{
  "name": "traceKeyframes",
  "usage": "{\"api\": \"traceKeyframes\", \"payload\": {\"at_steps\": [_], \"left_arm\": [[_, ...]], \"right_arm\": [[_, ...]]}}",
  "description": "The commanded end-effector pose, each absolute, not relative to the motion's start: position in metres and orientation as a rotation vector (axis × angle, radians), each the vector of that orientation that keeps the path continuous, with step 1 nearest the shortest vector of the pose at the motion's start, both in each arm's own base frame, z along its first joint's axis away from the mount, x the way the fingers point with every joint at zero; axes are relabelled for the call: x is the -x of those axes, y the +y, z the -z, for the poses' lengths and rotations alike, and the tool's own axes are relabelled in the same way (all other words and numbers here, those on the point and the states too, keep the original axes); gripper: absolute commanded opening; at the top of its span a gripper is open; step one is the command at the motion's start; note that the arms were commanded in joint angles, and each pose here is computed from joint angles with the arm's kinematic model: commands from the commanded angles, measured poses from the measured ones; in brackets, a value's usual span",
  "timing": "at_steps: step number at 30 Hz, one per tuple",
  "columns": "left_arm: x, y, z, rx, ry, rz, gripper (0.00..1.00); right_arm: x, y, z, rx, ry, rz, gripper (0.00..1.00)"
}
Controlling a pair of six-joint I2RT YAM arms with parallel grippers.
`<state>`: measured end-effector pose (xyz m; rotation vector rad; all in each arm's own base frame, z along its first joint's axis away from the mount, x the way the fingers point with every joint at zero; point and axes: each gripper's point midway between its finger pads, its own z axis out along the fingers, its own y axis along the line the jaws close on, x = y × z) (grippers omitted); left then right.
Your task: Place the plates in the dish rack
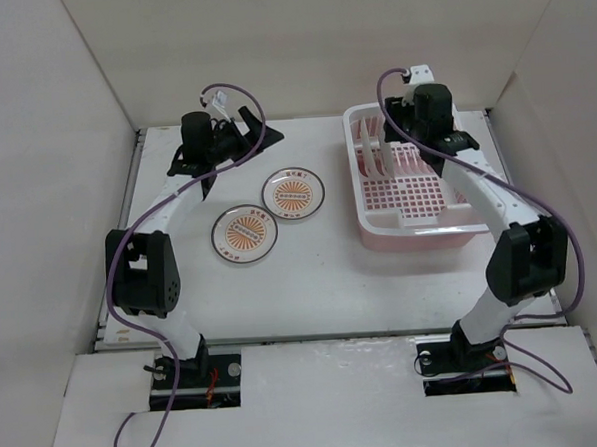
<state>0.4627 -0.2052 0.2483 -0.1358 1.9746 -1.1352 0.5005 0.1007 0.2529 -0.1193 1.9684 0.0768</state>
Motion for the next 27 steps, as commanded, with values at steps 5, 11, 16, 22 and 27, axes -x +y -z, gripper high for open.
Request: {"api": "traceKeyframes", "payload": {"at_steps": [5, 11, 16, 22, 27], "left_arm": [[-0.513, -0.16, -0.245, -0.021, 1.902, 1.088, 1.0], [-0.548, -0.136, -0.151, -0.061, 2.11, 0.912, 1.0], [-0.55, -0.135, -0.109, -0.025, 2.184, 0.92, 1.0], [-0.529, -0.157, -0.073, -0.118, 2.259, 1.042, 0.85], [-0.523, -0.166, -0.062, -0.132, 2.284, 1.095, 0.65]], "right_arm": [[-0.47, 0.091, -0.376, 0.071, 1.725, -0.07, 0.74], [-0.422, 0.125, -0.438, 0.159, 1.576, -0.205, 0.78], [-0.394, 0.152, -0.463, 0.244, 1.504, -0.277, 0.78], [-0.382, 0.162, -0.473, 0.284, 1.464, -0.315, 0.78], [-0.383, 0.162, -0.469, 0.293, 1.471, -0.306, 0.78]]}}
